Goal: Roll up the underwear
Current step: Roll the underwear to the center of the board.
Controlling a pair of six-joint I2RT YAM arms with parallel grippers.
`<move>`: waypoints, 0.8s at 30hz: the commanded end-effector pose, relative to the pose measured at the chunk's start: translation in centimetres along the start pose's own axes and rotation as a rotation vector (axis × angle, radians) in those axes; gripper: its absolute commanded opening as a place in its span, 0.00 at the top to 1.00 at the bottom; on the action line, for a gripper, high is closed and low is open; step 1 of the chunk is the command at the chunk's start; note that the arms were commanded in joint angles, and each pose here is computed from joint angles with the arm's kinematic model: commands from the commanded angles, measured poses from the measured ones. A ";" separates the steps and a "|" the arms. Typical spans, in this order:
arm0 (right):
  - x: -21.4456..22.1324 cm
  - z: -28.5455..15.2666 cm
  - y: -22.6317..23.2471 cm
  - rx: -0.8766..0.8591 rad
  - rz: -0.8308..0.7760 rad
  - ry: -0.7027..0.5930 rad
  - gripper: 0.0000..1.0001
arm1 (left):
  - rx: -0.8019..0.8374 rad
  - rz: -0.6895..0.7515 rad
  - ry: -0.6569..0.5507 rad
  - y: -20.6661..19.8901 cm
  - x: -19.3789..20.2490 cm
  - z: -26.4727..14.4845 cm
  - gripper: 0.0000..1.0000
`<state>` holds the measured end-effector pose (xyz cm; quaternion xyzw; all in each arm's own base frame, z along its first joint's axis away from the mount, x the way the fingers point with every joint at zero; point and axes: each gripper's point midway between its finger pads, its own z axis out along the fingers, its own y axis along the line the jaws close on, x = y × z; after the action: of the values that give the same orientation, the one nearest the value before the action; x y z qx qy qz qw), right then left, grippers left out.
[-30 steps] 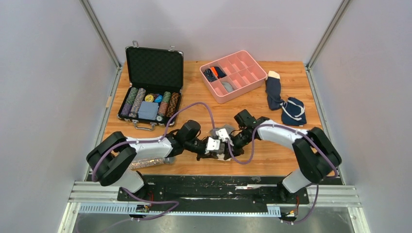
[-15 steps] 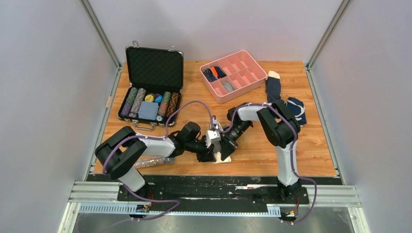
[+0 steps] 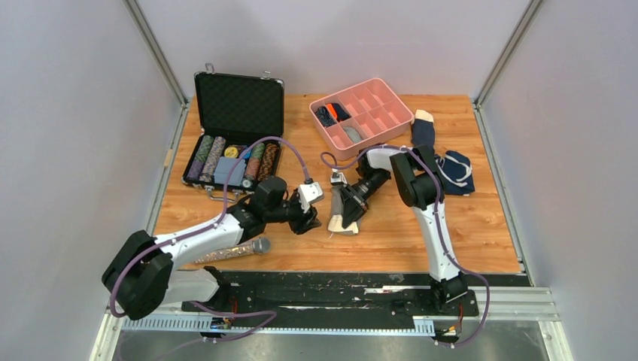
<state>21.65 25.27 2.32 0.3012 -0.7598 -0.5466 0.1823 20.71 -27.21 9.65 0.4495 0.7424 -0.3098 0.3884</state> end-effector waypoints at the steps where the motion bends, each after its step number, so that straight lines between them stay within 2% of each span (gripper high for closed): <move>1: 2.5 1.2 -4.4 -0.015 0.175 0.054 1.00 | 0.061 0.382 -0.131 0.3 -2.4 1.0 0.45; 3: 2.5 1.3 -4.7 -0.013 0.201 0.063 1.00 | 0.104 0.646 -0.204 0.1 -3.1 1.8 0.42; 7: 2.5 1.4 -5.1 -0.027 0.239 0.076 1.00 | 0.183 0.942 -0.230 -0.7 -1.4 4.6 0.40; 9: 2.4 1.5 -5.3 -0.035 0.264 0.084 1.00 | 0.185 1.029 -0.254 -1.0 -1.4 5.5 0.40; 16: 2.3 1.4 -5.6 -0.052 0.306 0.082 1.00 | 0.170 1.134 -0.276 -2.7 -1.1 7.1 0.40; 24: 2.1 1.2 -5.5 -0.061 0.305 0.065 1.00 | 0.030 1.271 -0.163 -0.2 0.6 9.3 0.45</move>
<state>22.86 24.87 2.52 0.2571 -0.7772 -0.5224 0.2385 20.95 -34.45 3.86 0.7798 0.3256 -0.1397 0.5162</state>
